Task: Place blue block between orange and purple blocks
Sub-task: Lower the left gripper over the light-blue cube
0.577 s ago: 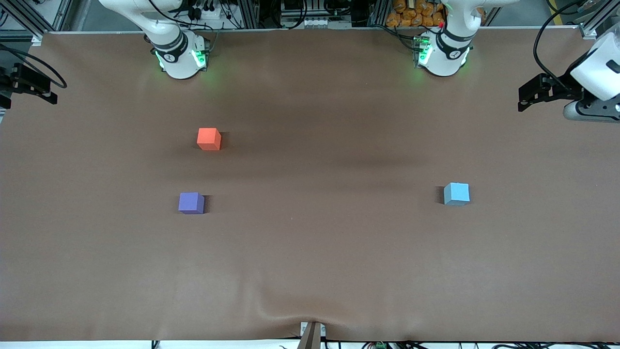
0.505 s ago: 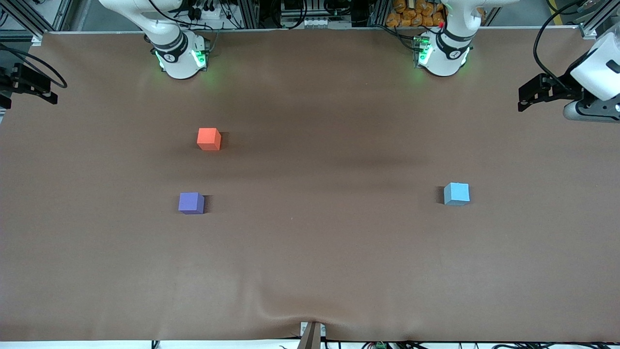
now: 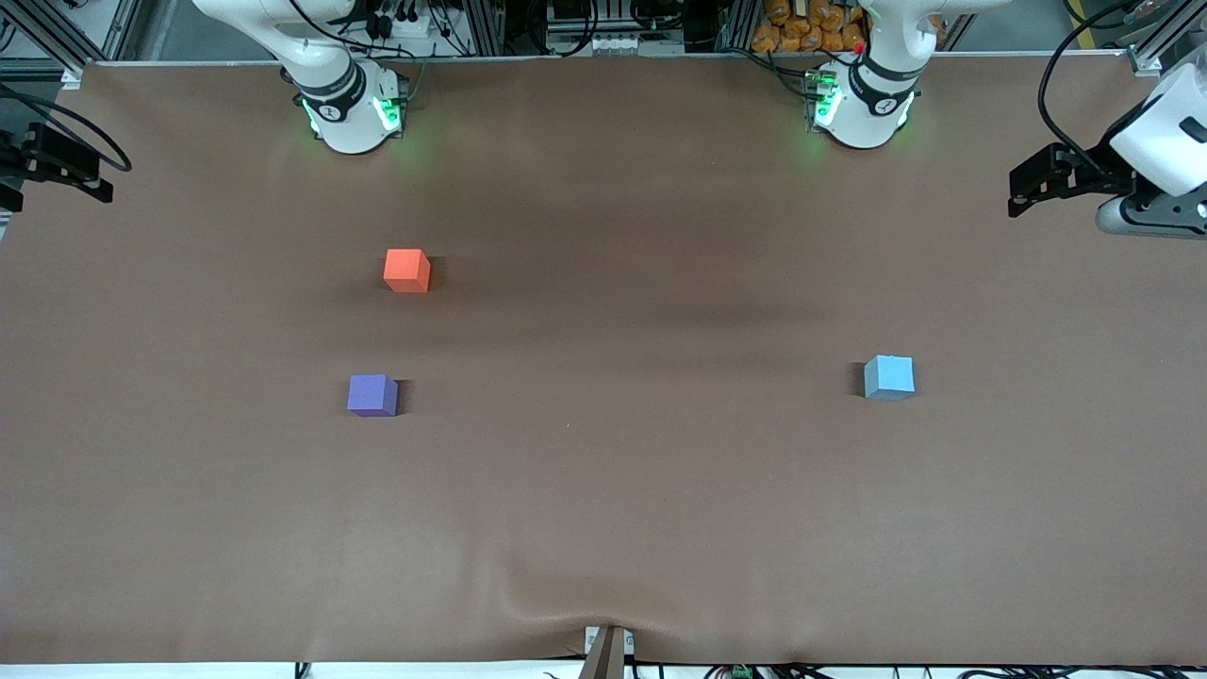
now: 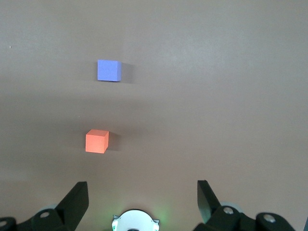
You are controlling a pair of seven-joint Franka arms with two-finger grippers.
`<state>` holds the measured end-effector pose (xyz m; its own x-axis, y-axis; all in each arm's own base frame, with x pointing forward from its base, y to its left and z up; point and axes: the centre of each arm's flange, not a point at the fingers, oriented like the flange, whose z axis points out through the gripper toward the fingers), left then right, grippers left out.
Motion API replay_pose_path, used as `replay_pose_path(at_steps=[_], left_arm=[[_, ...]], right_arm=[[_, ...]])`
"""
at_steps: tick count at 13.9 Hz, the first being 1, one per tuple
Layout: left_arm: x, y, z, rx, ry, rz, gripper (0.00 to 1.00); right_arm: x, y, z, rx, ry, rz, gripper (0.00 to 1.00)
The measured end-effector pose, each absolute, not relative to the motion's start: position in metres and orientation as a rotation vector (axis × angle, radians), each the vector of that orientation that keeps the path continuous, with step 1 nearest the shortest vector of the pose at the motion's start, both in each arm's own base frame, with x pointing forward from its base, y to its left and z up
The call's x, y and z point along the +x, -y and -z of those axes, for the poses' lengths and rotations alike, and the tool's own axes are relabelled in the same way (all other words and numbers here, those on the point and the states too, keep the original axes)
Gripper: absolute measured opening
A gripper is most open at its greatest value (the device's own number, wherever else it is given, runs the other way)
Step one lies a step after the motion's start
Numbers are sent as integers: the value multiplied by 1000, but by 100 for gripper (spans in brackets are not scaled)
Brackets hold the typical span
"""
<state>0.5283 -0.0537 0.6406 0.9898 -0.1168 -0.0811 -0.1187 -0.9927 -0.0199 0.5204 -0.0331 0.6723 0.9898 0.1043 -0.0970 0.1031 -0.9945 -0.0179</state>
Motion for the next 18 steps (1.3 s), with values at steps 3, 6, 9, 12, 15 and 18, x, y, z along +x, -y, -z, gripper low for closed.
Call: replay_pose_path(at_steps=[3, 6, 9, 12, 15, 18], left_arm=[[544, 53, -623, -3113, -181, -114, 100], [571, 54, -586, -3118, -181, -128, 100], [592, 54, -551, -3122, -182, -150, 100], [608, 54, -507, -3114, -186, -186, 100], [616, 56, -444, -3103, -201, -211, 100], [607, 58, -385, -3104, -215, -211, 100]], right_arm=[[520, 33, -672, -3120, 163, -156, 100], [520, 33, -672, -3120, 163, -157, 100], [520, 33, -671, -3120, 163, -158, 100], [520, 33, -671, -3120, 163, -159, 100], [520, 33, -671, -3120, 163, -160, 100], [520, 33, -671, -3120, 163, -161, 100]])
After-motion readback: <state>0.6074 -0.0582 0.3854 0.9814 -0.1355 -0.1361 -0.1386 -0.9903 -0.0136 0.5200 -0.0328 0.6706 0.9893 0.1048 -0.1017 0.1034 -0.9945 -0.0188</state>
